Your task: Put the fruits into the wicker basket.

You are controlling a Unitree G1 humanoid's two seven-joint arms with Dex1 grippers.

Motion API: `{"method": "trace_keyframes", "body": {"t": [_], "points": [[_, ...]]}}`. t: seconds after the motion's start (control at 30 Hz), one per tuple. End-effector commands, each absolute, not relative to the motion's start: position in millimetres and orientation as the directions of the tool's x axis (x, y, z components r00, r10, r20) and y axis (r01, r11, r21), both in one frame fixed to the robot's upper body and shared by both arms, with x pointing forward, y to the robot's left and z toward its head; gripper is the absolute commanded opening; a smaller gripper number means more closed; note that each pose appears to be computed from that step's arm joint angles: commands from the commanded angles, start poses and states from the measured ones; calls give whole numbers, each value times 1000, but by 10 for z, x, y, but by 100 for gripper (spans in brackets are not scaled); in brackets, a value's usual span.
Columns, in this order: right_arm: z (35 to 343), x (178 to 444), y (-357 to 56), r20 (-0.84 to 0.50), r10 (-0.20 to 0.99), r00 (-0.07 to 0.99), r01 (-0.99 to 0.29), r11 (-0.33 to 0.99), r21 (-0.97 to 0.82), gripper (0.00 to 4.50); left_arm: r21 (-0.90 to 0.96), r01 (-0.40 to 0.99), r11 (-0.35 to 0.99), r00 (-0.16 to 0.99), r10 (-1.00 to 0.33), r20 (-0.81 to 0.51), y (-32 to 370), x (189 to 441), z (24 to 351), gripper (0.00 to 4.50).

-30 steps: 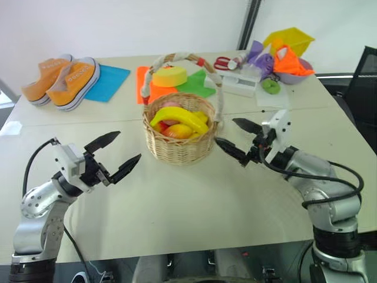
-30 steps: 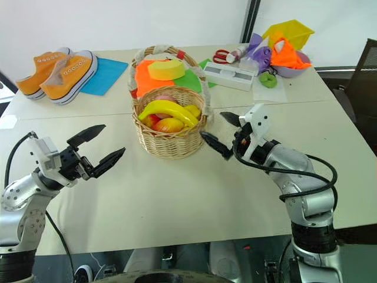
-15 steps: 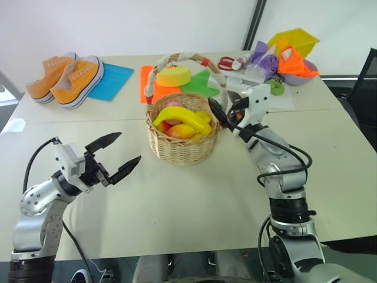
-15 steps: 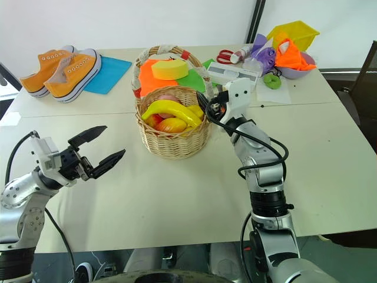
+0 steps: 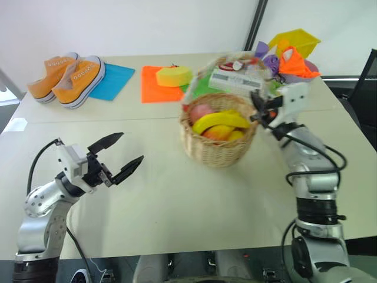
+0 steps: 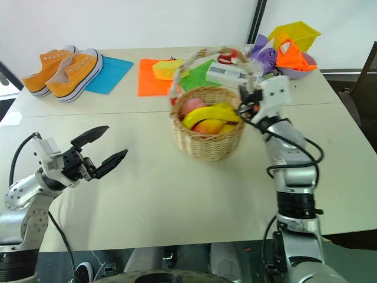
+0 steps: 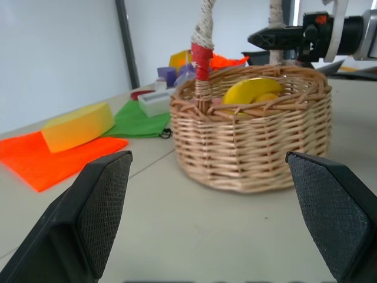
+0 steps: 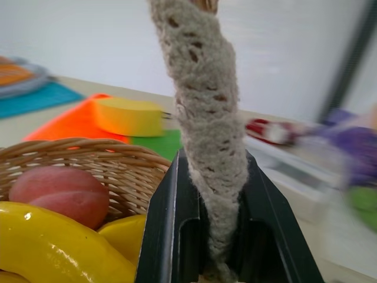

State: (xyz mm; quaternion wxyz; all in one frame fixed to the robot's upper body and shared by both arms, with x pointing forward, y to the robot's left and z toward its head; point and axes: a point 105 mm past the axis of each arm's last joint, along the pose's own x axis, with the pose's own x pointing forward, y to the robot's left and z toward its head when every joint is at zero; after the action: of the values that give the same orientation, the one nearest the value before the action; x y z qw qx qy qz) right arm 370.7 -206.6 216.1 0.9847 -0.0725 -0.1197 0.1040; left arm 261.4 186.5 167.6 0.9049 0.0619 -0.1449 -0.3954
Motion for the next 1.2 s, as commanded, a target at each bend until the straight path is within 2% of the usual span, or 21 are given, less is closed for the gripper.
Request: {"method": "trace_keyframes", "body": {"t": [0.03, 0.1, 0.27, 0.33, 0.47, 0.53, 0.6, 0.63, 0.73, 0.77, 0.8, 0.9, 0.97, 1.07, 1.13, 1.2], "points": [[2420, 3532, -2864, 305, -3, 952, 72, 974, -213, 0, 219, 746, 629, 582, -775, 245, 1614, 2617, 1718, 450], [2436, 3428, -3169, 306, -87, 948, 157, 964, -214, 0, 229, 759, 609, 563, -791, 238, 1536, 2656, 1692, 450], [2351, 3192, -3518, 290, -180, 940, 257, 932, -255, 0, 225, 831, 509, 470, -859, 205, 1267, 2735, 1632, 450], [2324, 3126, -3598, 289, -215, 933, 290, 925, -247, 0, 230, 852, 471, 434, -880, 195, 1180, 2758, 1616, 450], [2251, 3080, -3589, 273, -214, 938, 289, 918, -273, 0, 233, 866, 443, 404, -894, 195, 1122, 2814, 1625, 450], [2236, 3016, -3669, 276, -264, 924, 340, 898, -279, 105, 235, 867, 439, 402, -896, 191, 1124, 2832, 1619, 450], [2329, 2931, -3715, 336, -317, 887, 415, 866, -279, 190, 232, 868, 440, 403, -895, 192, 1132, 2840, 1609, 450], [2365, 2903, -3712, 360, -328, 873, 438, 852, -285, 246, 231, 868, 440, 403, -895, 191, 1136, 2841, 1603, 450], [2491, 2800, -3514, 474, -326, 818, 474, 849, -234, 404, 232, 863, 450, 412, -890, 193, 1152, 2855, 1589, 450], [2530, 2767, -3425, 508, -316, 801, 481, 845, -233, 447, 231, 859, 458, 419, -886, 197, 1159, 2863, 1590, 450], [2560, 2742, -3349, 534, -304, 789, 487, 839, -244, 447, 229, 855, 464, 425, -883, 200, 1164, 2871, 1590, 450], [2616, 2702, -2959, 596, -211, 774, 435, 862, -260, 447, 233, 844, 483, 447, -874, 193, 1176, 2893, 1570, 450], [2622, 2700, -2641, 614, -109, 782, 355, 887, -295, 447, 231, 830, 508, 474, -860, 190, 1203, 2917, 1555, 450], [2368, 2771, -1922, 528, 214, 822, -27, 940, -339, 447, 262, 780, 568, 538, -823, 183, 1313, 2955, 1556, 450], [2218, 2821, -1703, 464, 328, 823, -203, 933, -298, 447, 238, 761, 603, 589, -797, 134, 1397, 2998, 1484, 450], [2151, 2859, -1638, 431, 369, 824, -280, 925, -257, 447, 218, 749, 626, 619, -778, 109, 1448, 3025, 1448, 450]]}}
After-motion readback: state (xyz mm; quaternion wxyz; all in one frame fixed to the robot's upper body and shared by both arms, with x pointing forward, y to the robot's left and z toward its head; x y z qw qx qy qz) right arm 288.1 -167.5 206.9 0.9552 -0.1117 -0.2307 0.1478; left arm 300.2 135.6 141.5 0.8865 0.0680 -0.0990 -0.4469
